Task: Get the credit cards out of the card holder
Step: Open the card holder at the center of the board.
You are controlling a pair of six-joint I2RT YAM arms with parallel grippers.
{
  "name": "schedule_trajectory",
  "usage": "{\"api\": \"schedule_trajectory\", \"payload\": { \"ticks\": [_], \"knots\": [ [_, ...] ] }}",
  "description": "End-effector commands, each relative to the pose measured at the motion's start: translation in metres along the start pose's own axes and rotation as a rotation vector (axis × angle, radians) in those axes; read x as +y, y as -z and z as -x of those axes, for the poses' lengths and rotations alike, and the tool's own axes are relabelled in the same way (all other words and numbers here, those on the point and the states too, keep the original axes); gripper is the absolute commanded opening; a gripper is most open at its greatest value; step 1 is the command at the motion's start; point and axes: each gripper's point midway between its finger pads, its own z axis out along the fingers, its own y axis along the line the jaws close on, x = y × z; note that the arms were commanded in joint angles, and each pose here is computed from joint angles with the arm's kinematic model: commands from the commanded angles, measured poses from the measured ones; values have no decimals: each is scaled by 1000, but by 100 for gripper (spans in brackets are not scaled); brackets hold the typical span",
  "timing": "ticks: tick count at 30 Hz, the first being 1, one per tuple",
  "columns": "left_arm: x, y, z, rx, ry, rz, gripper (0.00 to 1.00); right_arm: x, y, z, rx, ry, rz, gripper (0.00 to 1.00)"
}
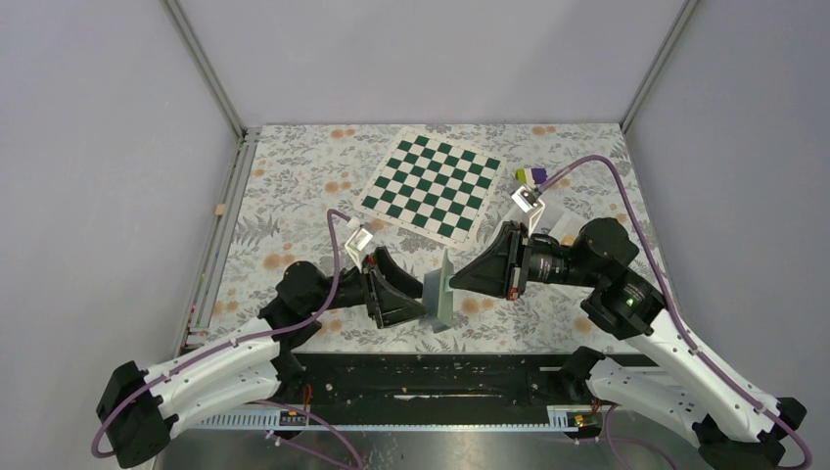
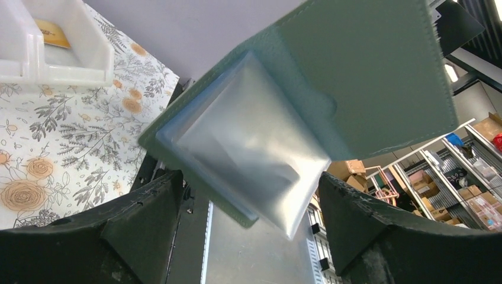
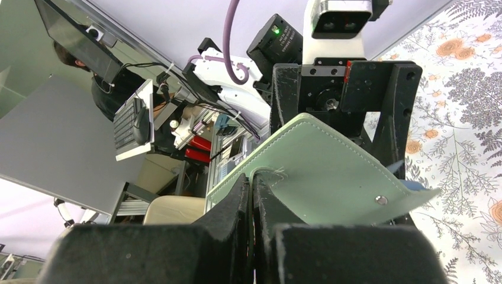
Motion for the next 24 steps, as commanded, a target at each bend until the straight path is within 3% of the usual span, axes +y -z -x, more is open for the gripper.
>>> {"api": "schedule_trajectory", "payload": {
  "ticks": [1, 8, 13, 21, 24],
  "knots": [
    [-23, -4, 26, -93, -62, -53, 83, 2, 0, 2, -14, 34, 23, 0],
    [-32, 0, 34, -121, -53, -52, 78, -27, -2, -12, 23, 15, -69, 0],
    [-18, 4, 27, -95, -59, 30, 79, -40, -4, -18, 39, 4, -99, 0],
    [9, 9, 15, -79, -80, 122, 81, -26, -5, -9, 17, 26, -60, 0],
    [0, 11, 13, -77, -144, 72, 82, -12, -5, -5, 35, 36, -16, 0]
  ]
}}
